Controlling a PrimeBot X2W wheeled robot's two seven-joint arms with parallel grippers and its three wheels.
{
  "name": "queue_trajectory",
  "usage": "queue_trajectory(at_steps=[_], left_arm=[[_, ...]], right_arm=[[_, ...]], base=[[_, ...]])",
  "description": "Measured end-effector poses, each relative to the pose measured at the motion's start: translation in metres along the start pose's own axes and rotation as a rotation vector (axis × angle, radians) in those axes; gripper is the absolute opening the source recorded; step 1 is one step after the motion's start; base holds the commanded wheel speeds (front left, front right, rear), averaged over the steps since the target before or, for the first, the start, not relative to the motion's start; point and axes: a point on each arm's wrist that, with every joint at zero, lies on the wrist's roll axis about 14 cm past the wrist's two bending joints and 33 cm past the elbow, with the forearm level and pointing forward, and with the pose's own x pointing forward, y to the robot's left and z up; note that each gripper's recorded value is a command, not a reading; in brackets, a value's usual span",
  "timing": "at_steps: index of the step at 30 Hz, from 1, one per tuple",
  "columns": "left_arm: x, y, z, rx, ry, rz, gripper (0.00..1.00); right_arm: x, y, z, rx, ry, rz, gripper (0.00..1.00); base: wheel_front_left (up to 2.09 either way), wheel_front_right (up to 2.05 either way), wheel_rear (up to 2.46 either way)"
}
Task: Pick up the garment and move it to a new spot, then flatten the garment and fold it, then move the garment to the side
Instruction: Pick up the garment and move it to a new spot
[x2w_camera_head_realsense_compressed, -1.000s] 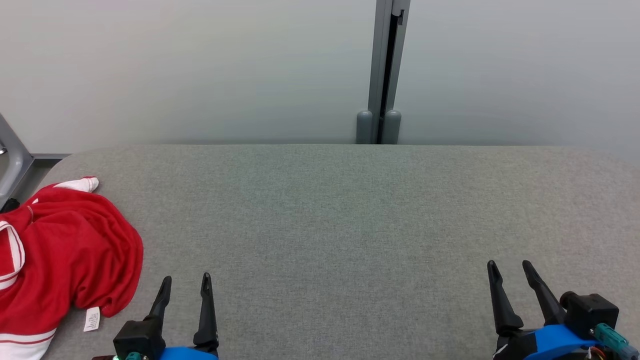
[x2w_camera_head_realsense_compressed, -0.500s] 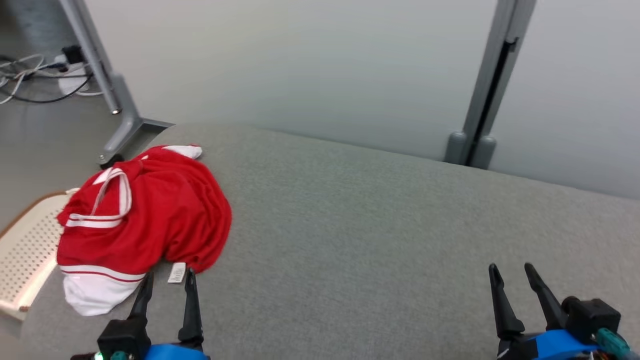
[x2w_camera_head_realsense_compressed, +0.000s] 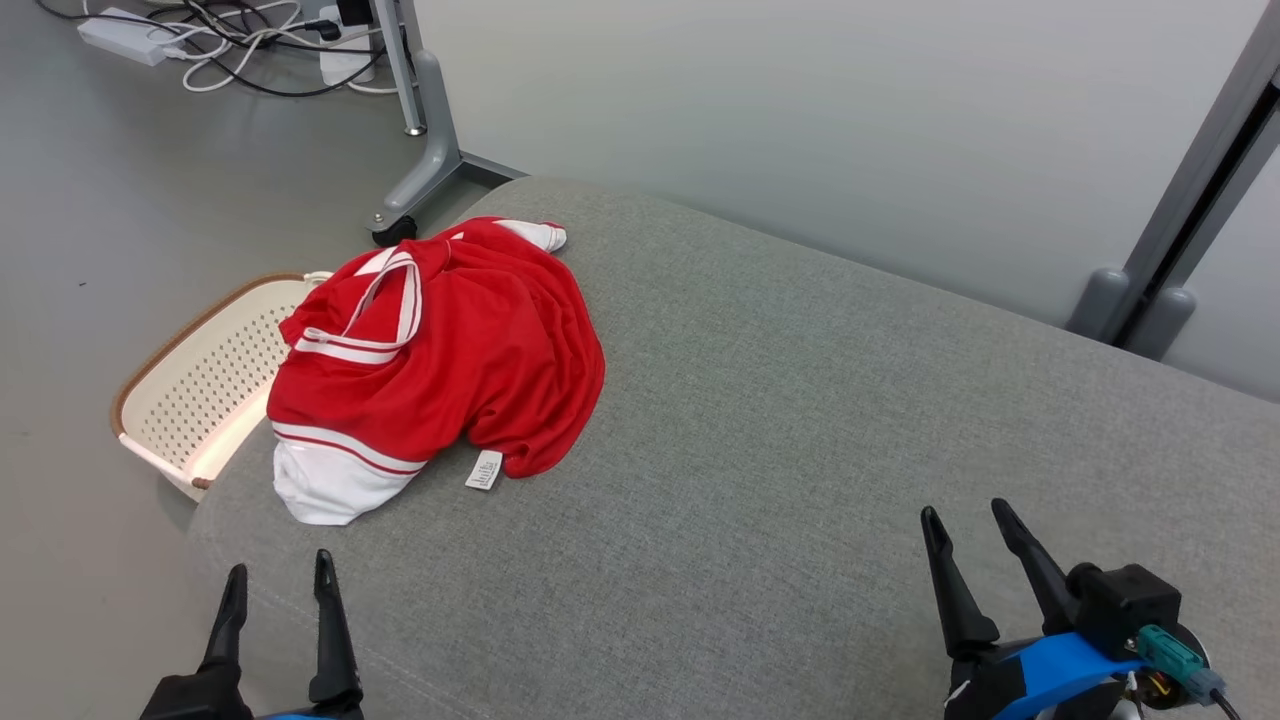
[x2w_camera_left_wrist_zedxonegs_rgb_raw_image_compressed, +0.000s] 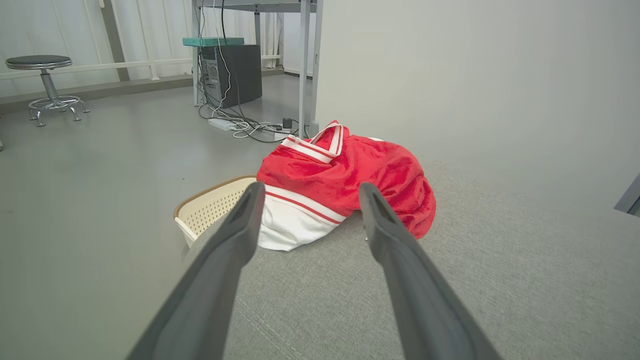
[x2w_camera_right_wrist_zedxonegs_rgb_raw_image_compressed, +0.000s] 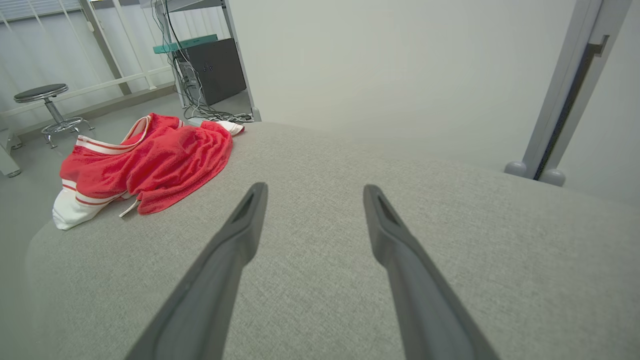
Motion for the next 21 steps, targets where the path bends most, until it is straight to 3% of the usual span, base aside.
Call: queue_trajectory(at_steps=[15, 21], left_arm=[[-0.007, 0.015, 0.004, 0.006, -0.003, 0.070, 1.00], [0.013, 0.029, 0.044, -0.025, -0.081, 0.071, 1.00]], right_arm=[[0.015, 0.013, -0.007, 0.006, 0.025, 0.050, 1.00], [0.013, 0.003, -0.006, 0.017, 0.015, 0.017, 1.00]], base=[[0.00, 0.00, 0.00], [0.00, 0.00, 0.00]])
